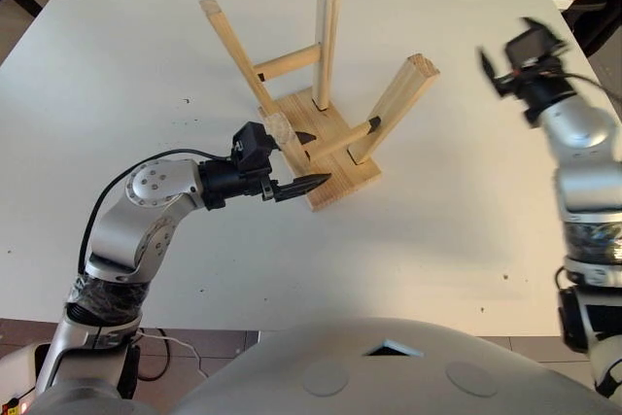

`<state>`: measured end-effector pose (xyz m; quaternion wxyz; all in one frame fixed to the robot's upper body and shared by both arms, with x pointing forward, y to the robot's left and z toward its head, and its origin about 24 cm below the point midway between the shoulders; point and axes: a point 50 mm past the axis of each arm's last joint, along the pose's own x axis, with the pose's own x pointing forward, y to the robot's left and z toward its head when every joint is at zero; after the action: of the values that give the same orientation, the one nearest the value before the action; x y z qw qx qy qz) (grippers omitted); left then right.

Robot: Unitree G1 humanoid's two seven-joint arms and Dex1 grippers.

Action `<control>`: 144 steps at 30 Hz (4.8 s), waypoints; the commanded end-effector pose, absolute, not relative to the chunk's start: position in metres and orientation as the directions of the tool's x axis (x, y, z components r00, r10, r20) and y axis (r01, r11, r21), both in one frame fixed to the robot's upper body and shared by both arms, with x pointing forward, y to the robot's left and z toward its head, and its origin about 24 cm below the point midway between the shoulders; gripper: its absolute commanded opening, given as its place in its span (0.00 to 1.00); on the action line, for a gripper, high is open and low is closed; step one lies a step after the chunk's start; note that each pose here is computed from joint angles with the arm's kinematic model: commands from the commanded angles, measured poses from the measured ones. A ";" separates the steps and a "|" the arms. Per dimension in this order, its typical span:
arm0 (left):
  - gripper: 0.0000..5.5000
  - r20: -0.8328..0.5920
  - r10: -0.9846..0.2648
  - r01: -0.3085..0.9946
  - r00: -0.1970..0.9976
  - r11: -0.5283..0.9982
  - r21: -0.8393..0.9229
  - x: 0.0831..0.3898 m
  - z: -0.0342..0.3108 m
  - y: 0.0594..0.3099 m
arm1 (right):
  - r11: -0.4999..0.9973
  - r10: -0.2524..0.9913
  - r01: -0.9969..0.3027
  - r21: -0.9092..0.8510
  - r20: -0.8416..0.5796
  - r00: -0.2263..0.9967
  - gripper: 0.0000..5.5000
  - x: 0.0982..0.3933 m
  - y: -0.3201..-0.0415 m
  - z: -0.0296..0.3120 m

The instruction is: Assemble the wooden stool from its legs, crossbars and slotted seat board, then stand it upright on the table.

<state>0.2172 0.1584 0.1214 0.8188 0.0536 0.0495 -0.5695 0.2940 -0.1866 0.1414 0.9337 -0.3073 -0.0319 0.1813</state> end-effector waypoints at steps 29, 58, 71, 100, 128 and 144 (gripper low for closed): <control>0.65 -0.268 -0.923 0.961 0.276 0.267 0.070 0.211 0.123 0.182 | 0.608 0.254 -0.503 -0.614 -0.450 0.856 0.62 0.255 -0.223 0.070; 0.85 -0.352 -0.919 0.952 0.178 0.069 0.299 0.206 0.052 0.141 | 0.467 0.577 -0.840 -0.275 -0.625 0.526 0.62 0.198 -0.158 0.044; 0.85 -0.222 -0.946 0.947 0.239 0.176 0.269 0.208 0.063 0.115 | 0.621 0.435 -0.689 -0.375 -0.566 0.700 0.62 0.232 -0.173 0.032; 0.57 -0.430 -0.711 0.794 0.557 0.607 0.025 0.150 0.074 0.298 | 0.687 0.359 -0.639 -0.347 -0.603 0.713 0.62 0.177 -0.201 0.041; 0.57 -0.290 -0.847 0.887 0.446 0.373 0.272 0.166 0.055 0.226 | 0.554 0.636 -0.817 -0.161 -0.551 0.540 0.62 0.161 -0.147 0.066; 0.57 -0.354 -0.824 0.897 0.442 0.396 0.197 0.152 0.056 0.239 | 0.568 0.611 -0.806 -0.167 -0.570 0.549 0.62 0.159 -0.161 0.068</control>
<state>0.1544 0.2418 0.0580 0.8393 0.1777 0.0979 -0.5044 0.1588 -0.1597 0.0682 0.8551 -0.2023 0.2348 0.4156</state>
